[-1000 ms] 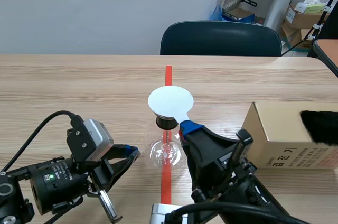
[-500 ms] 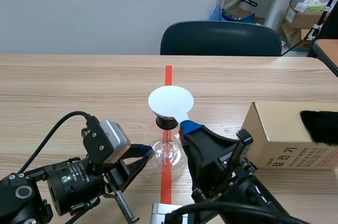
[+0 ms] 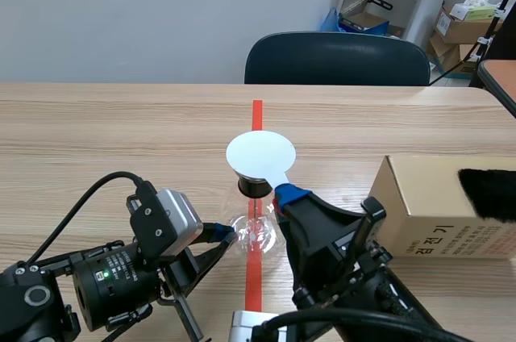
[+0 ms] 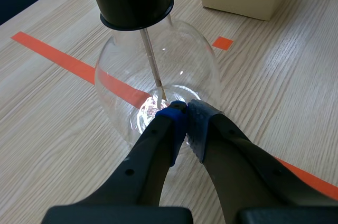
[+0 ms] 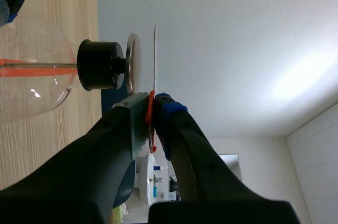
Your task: Do the electroscope experiment
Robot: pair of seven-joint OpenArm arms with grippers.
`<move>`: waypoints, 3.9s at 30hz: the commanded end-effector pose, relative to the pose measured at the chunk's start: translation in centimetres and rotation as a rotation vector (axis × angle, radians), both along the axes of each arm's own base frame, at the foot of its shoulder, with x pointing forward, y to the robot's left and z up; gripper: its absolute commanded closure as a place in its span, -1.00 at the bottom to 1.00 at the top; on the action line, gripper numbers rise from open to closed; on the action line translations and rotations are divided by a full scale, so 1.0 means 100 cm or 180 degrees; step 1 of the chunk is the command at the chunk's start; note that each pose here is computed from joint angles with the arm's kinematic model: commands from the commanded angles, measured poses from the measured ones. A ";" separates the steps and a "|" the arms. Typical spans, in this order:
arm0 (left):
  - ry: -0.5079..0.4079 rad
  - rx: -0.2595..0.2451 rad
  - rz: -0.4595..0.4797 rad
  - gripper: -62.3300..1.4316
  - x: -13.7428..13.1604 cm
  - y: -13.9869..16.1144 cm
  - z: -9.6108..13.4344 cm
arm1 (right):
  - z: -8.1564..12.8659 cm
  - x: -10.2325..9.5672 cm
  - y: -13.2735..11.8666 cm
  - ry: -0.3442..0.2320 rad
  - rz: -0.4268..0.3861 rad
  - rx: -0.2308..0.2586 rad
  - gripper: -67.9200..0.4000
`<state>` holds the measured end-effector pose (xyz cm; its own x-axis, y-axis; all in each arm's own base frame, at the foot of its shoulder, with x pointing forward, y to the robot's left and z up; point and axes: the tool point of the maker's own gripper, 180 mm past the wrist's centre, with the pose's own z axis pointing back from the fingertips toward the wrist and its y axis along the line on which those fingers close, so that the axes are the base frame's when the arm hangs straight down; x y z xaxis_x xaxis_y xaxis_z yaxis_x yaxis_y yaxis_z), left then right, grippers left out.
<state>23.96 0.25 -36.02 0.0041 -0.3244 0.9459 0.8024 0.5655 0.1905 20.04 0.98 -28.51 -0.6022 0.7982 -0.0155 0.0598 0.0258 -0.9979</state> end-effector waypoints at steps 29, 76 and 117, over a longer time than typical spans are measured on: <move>-0.0089 0.0061 0.0038 0.92 0.001 0.013 0.004 | 0.004 0.038 -0.116 -0.0013 -0.2117 0.0120 0.94; -0.0117 0.0222 0.0301 0.92 0.011 0.050 0.001 | 0.003 0.001 -0.002 -0.0061 0.0020 -0.0030 0.94; -0.0111 0.0219 0.0291 0.92 0.011 0.050 0.001 | 0.004 0.036 -0.083 -0.0027 -0.1549 0.0080 0.94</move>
